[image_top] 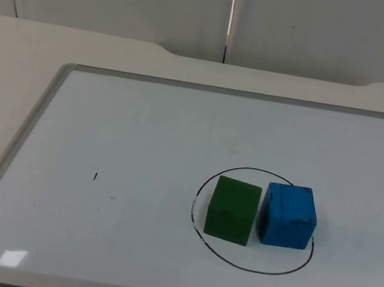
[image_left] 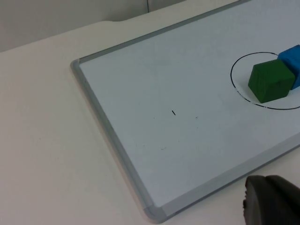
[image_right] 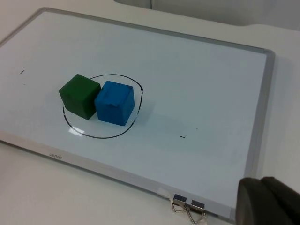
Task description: Push the two cubes into the marked area.
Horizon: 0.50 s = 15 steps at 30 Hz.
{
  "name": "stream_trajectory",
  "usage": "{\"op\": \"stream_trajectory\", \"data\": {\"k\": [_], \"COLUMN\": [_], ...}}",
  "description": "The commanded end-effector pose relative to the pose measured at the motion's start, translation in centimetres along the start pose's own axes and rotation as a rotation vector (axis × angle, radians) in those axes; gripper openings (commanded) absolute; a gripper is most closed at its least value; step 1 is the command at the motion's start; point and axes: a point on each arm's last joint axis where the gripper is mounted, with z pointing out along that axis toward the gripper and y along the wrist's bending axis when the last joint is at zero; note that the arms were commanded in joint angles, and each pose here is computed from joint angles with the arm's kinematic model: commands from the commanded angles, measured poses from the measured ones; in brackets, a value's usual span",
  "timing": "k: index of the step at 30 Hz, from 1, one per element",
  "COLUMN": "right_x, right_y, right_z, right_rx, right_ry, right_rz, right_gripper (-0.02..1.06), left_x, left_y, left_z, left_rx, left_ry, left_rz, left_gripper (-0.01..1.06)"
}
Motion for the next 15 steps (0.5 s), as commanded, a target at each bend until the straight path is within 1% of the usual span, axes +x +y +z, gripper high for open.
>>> {"op": "stream_trajectory", "data": {"k": [1,11,13,15], "right_x": [0.04,0.06,0.06,0.06], "right_y": [0.00,-0.03,-0.03,0.00], "right_z": [0.17,0.17,0.17,0.17], "right_rx": [0.004,0.006,0.006,0.003], "right_ry": [-0.009,-0.007,-0.007,-0.007], "right_rz": [0.003,-0.014,-0.018,-0.020], "right_gripper": [0.00,0.00,0.05,0.15], "left_x": [0.08,0.08,0.08,0.08], "left_y": [-0.08,-0.08,-0.08,-0.08], "left_z": [0.01,0.01,0.01,0.01], "left_rx": [0.013,0.013,0.013,0.013], "left_ry": [-0.002,-0.002,-0.002,-0.002], "left_rz": [-0.001,-0.001,-0.001,-0.001], "left_gripper": [0.00,0.00,0.00,0.00]}}
